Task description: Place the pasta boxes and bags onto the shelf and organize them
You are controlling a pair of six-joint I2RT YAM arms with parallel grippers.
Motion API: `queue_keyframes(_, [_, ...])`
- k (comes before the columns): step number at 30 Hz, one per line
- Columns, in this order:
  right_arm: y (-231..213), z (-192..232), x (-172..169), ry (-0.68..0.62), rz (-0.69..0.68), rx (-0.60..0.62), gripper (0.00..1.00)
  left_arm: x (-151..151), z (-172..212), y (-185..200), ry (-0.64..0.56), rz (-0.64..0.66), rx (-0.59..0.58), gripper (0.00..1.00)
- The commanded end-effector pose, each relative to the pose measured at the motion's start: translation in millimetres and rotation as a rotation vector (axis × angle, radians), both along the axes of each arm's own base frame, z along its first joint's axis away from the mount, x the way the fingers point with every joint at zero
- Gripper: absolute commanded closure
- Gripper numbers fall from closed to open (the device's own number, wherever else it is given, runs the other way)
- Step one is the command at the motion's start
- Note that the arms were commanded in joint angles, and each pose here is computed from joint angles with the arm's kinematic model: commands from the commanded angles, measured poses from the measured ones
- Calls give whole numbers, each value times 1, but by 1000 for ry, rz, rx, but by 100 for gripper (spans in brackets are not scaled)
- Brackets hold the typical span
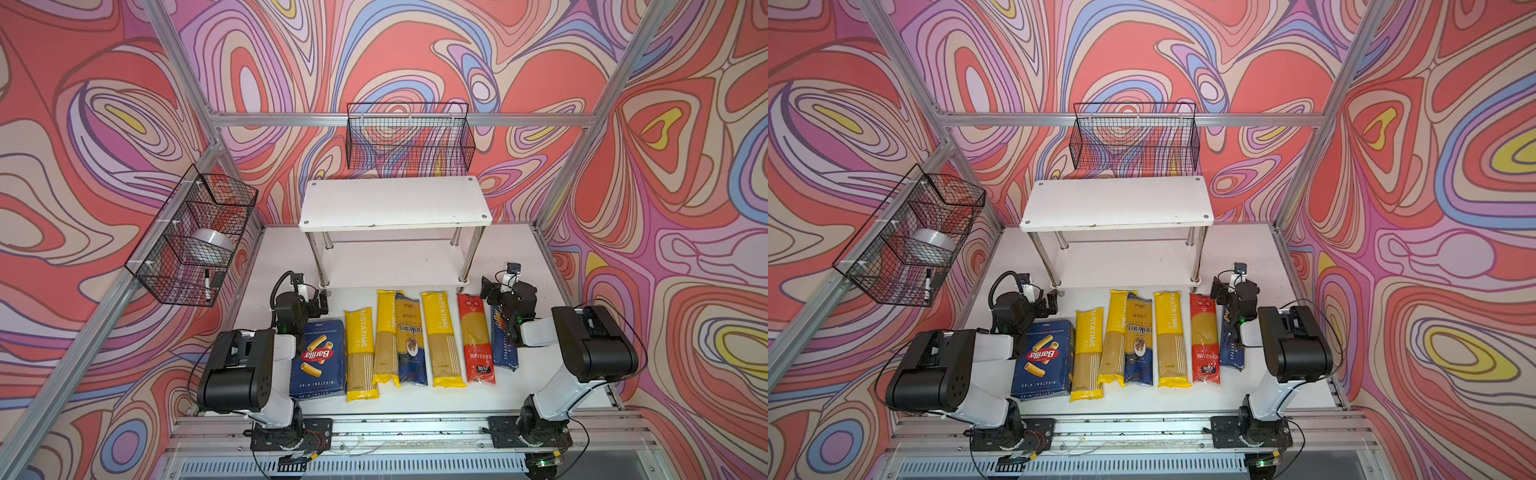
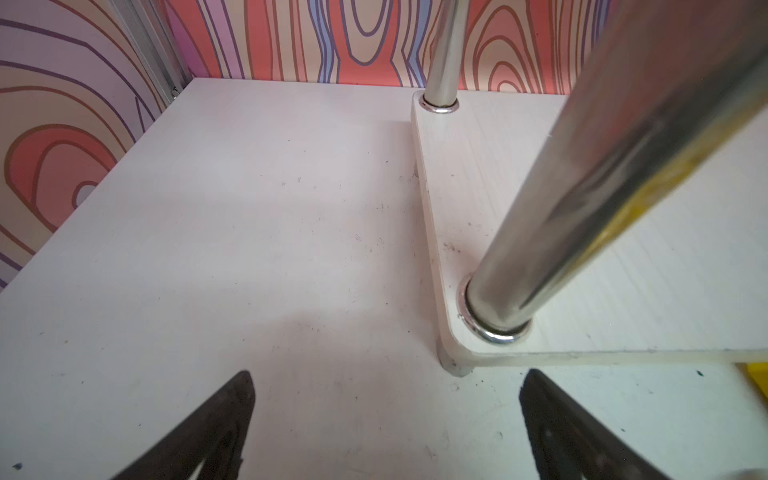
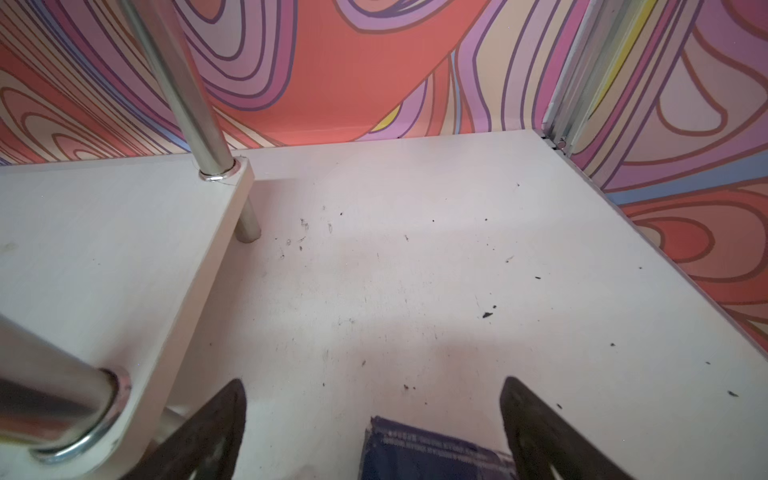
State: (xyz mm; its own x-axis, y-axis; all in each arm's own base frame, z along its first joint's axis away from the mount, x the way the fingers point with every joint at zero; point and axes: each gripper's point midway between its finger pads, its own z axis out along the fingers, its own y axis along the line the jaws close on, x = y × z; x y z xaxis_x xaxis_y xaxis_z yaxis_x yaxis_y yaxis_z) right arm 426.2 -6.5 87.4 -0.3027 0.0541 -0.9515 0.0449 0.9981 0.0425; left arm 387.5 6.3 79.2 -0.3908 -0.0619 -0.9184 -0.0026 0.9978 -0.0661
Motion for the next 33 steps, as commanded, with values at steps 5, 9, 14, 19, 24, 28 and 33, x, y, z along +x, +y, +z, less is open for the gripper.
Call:
queue_keyframes(5, [0,4,3,-13,1,-5,2,5,8,-1,-33,-11,15,0])
queue_keyframes(9, [1,4,3,-12,2,-3,2,5,8,-1,-32,-10,15,0])
queue_keyframes(14, [1,4,3,-12,2,-3,2,5,9,-1,-34,-11,15,0])
queue_keyframes(19, [1,3,3,-9,3,3,2,5,8,-2,-33,-12,14,0])
queue_keyframes(24, [0,3,3,-9,2,-1,2,5,8,-2,-32,-11,14,0])
queue_keyframes(28, [1,3,4,-9,4,-1,2,5,9,-2,-33,-11,14,0])
queue_keyframes(33, [1,4,4,-10,4,-1,2,5,8,-1,-33,-10,15,0])
